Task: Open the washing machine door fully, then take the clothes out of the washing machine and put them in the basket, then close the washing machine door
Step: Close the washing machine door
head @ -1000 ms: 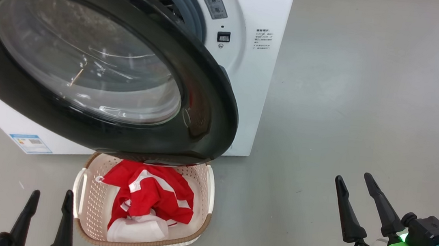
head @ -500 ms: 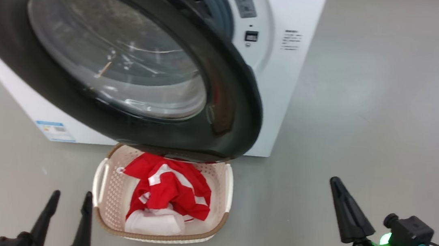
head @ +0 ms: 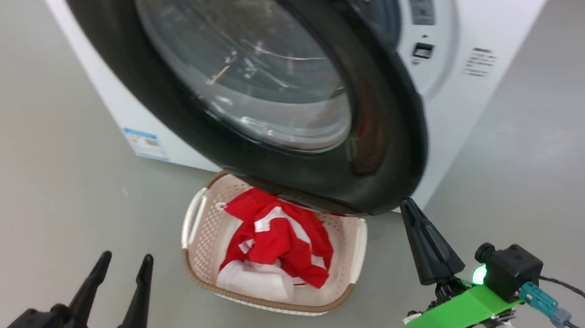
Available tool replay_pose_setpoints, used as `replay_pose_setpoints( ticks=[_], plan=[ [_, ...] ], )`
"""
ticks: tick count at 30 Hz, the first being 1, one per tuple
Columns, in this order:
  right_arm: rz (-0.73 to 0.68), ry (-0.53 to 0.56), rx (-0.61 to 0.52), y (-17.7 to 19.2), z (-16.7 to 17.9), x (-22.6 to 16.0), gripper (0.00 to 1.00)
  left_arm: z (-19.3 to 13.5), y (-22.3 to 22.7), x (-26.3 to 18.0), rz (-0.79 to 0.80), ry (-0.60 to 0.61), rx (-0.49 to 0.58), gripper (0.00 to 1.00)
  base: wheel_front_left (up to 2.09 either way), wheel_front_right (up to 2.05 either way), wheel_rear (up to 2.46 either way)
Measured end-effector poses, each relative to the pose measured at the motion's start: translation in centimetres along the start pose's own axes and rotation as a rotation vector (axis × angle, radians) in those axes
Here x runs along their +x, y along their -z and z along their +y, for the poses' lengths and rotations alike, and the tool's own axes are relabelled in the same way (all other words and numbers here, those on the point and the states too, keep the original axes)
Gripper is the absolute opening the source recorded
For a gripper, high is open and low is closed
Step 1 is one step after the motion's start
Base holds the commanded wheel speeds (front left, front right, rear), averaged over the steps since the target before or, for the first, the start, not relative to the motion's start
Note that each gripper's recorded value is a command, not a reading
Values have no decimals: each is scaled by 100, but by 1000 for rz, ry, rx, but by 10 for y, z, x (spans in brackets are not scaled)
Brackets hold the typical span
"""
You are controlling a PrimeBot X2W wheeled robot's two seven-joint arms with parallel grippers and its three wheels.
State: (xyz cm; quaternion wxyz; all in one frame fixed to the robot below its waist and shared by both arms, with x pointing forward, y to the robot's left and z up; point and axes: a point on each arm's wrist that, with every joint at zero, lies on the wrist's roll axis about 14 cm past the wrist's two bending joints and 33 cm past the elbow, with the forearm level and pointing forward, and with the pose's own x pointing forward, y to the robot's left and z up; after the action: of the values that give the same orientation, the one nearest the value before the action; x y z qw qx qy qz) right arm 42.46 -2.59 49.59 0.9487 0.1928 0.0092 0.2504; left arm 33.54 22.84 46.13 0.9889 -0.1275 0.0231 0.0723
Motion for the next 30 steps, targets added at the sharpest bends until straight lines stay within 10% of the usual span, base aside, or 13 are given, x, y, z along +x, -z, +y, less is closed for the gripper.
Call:
replay_pose_setpoints(
  ticks=[30],
  plan=[
    [-16,-1,70,17,-22,70,0,21,-2,22,3,-76,12,100,0,0,0]
  ],
)
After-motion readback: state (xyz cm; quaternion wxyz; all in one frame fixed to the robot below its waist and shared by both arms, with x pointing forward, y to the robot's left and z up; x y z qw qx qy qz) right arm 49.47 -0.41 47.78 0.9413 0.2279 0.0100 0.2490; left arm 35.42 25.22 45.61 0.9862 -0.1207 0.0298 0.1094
